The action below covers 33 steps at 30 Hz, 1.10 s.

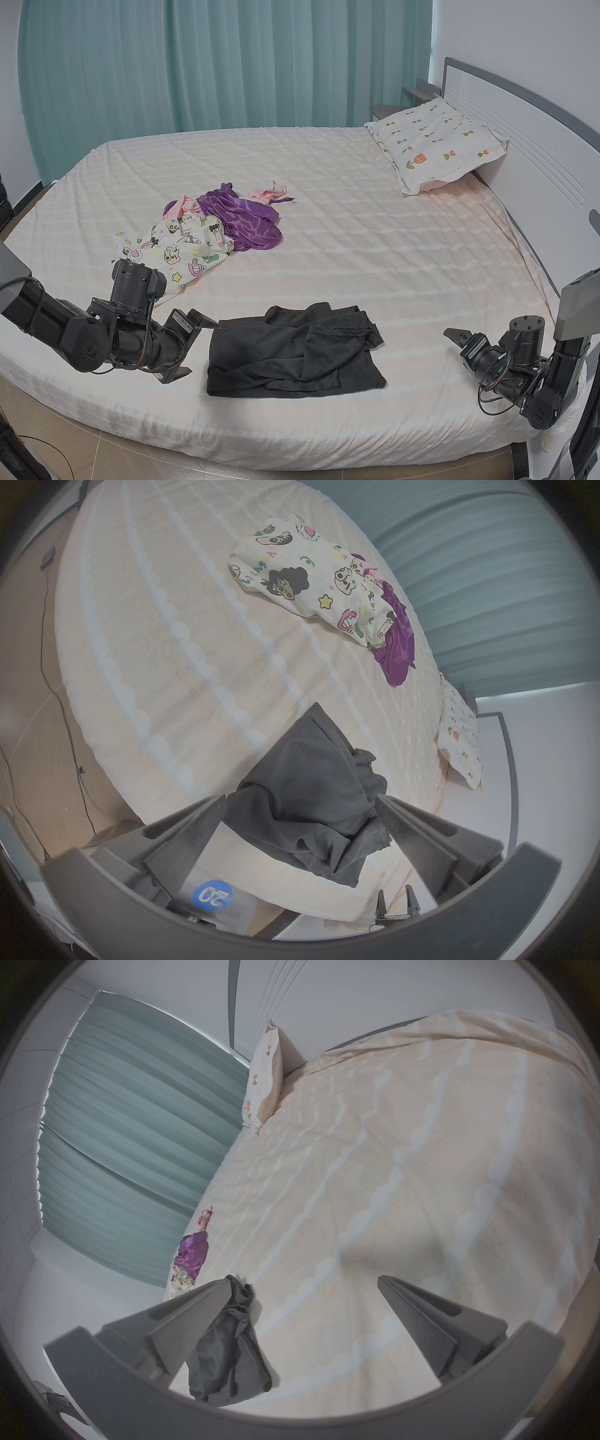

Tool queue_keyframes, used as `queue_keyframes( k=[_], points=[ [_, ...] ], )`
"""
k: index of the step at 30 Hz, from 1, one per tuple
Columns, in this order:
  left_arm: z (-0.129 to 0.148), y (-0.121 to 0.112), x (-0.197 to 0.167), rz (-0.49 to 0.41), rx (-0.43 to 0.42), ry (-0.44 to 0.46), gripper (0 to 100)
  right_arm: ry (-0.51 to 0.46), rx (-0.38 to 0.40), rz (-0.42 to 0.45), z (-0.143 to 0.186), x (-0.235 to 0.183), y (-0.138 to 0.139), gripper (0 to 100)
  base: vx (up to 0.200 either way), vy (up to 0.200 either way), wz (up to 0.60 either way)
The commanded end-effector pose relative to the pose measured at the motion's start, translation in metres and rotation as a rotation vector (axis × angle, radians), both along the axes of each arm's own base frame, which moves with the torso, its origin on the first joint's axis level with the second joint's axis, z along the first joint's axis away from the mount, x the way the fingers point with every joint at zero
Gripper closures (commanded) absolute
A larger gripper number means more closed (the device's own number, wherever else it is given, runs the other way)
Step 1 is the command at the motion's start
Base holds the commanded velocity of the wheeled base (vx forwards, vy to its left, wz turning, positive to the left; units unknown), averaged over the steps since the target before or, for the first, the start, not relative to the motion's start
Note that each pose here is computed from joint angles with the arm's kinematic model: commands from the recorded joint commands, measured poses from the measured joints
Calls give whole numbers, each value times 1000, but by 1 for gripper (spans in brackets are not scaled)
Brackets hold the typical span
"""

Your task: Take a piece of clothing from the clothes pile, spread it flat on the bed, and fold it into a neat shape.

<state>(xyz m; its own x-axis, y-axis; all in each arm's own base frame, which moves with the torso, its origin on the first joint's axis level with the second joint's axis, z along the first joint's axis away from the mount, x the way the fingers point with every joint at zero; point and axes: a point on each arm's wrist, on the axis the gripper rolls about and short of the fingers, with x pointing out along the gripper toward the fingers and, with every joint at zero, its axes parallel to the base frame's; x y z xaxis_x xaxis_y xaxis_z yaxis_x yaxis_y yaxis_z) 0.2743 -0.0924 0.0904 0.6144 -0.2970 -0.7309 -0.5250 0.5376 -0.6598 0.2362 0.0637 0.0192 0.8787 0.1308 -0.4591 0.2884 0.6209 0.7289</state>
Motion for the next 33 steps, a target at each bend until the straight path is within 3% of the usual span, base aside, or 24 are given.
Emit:
queue_keyframes(
  k=[1, 10, 15, 20, 24, 29, 33],
  points=[
    [4, 8, -2, 29, -37, 5, 0, -3, -1, 1, -3, -3, 0, 0, 0, 0, 0],
    [0, 36, 1, 55, -121, 40, 0, -29, -30, 21, 2, -4, -1, 0, 0, 156, 0],
    [0, 55, 2, 54, -197, -10, 0, -63, -76, 71, 7, -6, 8, 0, 0, 200, 0],
    [-3, 57, 0, 55, -207, -54, 0, -108, -98, 142, 11, -3, 25, 0, 0, 200, 0],
    [-5, 63, 2, 74, -214, -65, 0, -146, -181, 196, 13, 7, 39, 0, 0, 200, 0],
    [-12, 64, 1, 72, -214, -61, 0, -168, -301, 188, 19, 28, 64, 0, 0, 0, 0],
    [-15, 63, -1, 67, -218, -86, 0, -136, -372, 241, 19, 33, 83, 0, 0, 0, 0]
  ],
)
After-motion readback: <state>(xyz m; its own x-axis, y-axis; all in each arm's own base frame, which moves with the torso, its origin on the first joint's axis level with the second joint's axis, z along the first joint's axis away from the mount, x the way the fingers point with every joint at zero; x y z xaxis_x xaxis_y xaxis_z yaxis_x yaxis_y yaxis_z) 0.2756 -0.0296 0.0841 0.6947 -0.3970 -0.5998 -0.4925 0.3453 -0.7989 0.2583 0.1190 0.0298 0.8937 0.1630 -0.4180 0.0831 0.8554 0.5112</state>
